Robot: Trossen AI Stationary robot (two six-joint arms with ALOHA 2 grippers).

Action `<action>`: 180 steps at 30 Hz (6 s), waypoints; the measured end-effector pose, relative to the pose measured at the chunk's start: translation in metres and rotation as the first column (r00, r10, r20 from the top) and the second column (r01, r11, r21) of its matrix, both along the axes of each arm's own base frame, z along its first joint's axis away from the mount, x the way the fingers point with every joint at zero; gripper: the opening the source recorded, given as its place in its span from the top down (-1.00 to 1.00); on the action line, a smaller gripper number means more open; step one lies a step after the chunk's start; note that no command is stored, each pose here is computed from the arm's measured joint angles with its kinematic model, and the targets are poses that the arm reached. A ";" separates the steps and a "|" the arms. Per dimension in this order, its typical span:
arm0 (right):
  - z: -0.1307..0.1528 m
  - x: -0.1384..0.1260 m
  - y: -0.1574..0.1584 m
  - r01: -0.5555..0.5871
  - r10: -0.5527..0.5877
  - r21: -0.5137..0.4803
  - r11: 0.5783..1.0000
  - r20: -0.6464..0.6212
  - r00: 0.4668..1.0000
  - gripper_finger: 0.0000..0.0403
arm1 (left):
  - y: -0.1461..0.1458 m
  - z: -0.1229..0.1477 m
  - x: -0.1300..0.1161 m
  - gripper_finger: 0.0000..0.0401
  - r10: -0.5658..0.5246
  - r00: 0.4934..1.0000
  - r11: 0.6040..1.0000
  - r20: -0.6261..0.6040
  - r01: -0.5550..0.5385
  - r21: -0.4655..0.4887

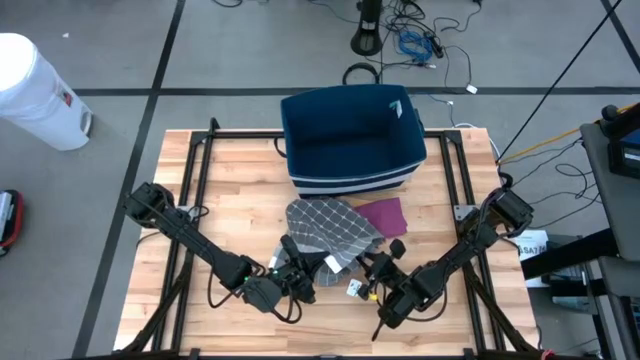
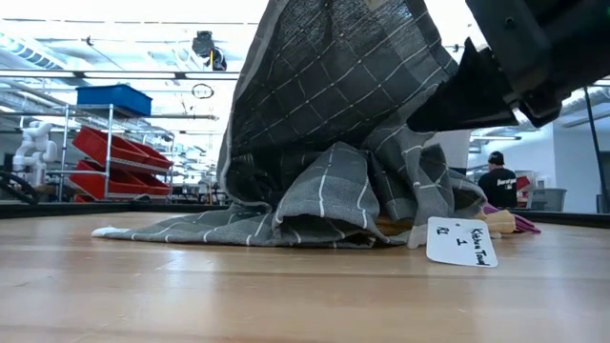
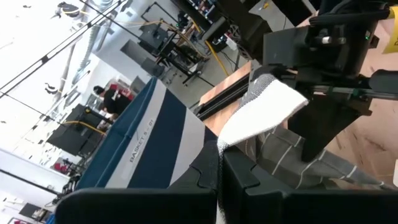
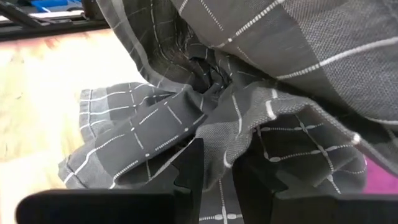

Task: Fold towel
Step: Fold the gray towel

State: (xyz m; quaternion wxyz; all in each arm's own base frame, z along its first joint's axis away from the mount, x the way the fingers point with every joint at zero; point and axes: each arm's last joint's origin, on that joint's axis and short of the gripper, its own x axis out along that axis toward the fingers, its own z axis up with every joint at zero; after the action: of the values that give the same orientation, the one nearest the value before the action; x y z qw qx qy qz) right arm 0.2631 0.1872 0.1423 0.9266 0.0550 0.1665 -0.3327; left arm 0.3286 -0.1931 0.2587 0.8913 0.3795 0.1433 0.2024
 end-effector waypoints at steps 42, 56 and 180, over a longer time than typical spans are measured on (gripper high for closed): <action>0.254 -0.145 -0.051 -0.777 0.873 -0.405 0.483 0.148 0.465 1.00 | -0.057 0.176 -0.037 1.00 -0.091 0.973 0.969 0.211 0.037 0.246; 0.312 -0.167 -0.073 -0.812 0.935 -0.481 0.329 0.046 0.351 1.00 | -0.058 0.241 -0.049 1.00 -0.400 0.881 0.907 0.254 0.340 0.249; 0.360 -0.217 -0.136 -0.980 0.962 -0.130 0.154 -0.205 0.178 1.00 | 0.135 0.268 -0.059 1.00 -0.550 0.797 0.826 -0.248 0.476 -0.302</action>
State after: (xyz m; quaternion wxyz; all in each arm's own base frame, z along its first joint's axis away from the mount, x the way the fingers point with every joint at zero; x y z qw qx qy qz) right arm 0.0465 0.0509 0.5026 0.9162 -0.1851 0.1569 0.3191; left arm 0.2698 -0.0586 0.5268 0.9134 0.3290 0.2005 -0.1309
